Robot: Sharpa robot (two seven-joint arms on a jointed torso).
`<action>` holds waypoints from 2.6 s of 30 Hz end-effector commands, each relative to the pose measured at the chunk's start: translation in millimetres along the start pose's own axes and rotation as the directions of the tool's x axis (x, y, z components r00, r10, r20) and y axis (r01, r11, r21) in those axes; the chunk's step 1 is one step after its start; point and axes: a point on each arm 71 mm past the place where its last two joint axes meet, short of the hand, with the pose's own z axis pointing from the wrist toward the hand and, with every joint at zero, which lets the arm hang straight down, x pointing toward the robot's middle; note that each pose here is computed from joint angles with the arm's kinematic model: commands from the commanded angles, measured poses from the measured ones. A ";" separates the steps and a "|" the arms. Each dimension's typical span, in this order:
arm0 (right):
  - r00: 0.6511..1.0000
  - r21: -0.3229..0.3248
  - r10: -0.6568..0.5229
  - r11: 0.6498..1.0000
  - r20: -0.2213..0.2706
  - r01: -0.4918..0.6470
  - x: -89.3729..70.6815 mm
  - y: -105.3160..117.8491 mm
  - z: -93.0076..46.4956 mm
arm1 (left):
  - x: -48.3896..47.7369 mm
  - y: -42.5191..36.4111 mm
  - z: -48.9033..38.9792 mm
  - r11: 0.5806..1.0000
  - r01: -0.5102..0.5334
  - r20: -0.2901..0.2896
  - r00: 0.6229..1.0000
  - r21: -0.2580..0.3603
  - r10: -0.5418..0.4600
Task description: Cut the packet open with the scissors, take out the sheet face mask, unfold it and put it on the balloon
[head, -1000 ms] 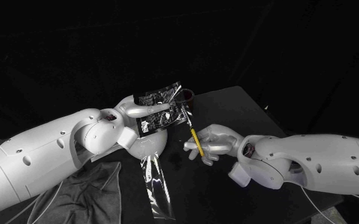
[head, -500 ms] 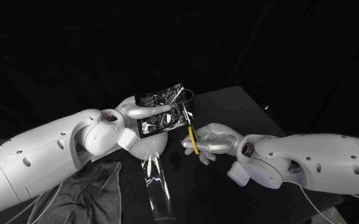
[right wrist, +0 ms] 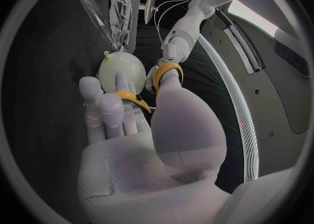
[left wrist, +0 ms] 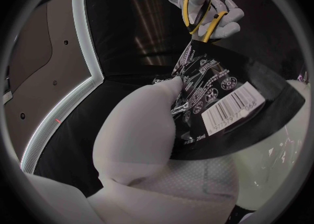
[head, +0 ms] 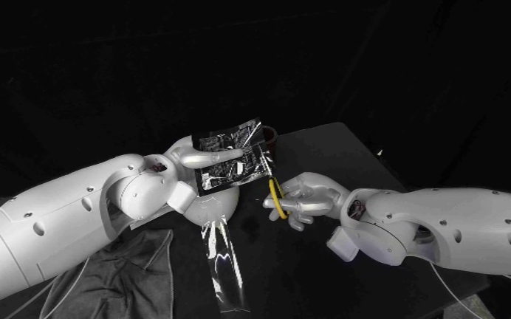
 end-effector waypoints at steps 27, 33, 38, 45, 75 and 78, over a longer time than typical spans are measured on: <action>1.000 -0.050 0.029 0.998 0.012 -0.029 1.0 6.4 1.9 | 3.7 1.1 -0.6 1.000 -0.001 -0.031 1.000 -0.008 0.001; 0.999 -0.052 0.032 0.998 0.006 -0.032 1.6 6.5 2.4 | 4.0 1.4 -0.9 1.000 -0.001 -0.036 0.999 -0.010 0.001; 0.999 -0.050 0.033 0.998 0.000 -0.033 1.2 5.9 2.9 | 4.0 1.4 -1.0 1.000 0.000 -0.036 0.999 -0.011 0.000; 0.999 -0.047 0.034 0.998 -0.008 -0.034 1.4 5.6 3.0 | 4.1 1.6 -0.9 1.000 0.001 -0.037 0.999 -0.013 -0.001; 0.999 -0.081 0.032 0.996 0.044 -0.028 -11.7 12.8 1.1 | -5.4 2.0 -2.5 0.999 0.047 0.031 0.998 -0.004 -0.047; 0.998 -0.080 0.035 0.996 0.048 -0.031 -12.1 12.7 0.8 | -6.4 2.0 -2.7 0.999 0.054 0.038 0.998 -0.003 -0.054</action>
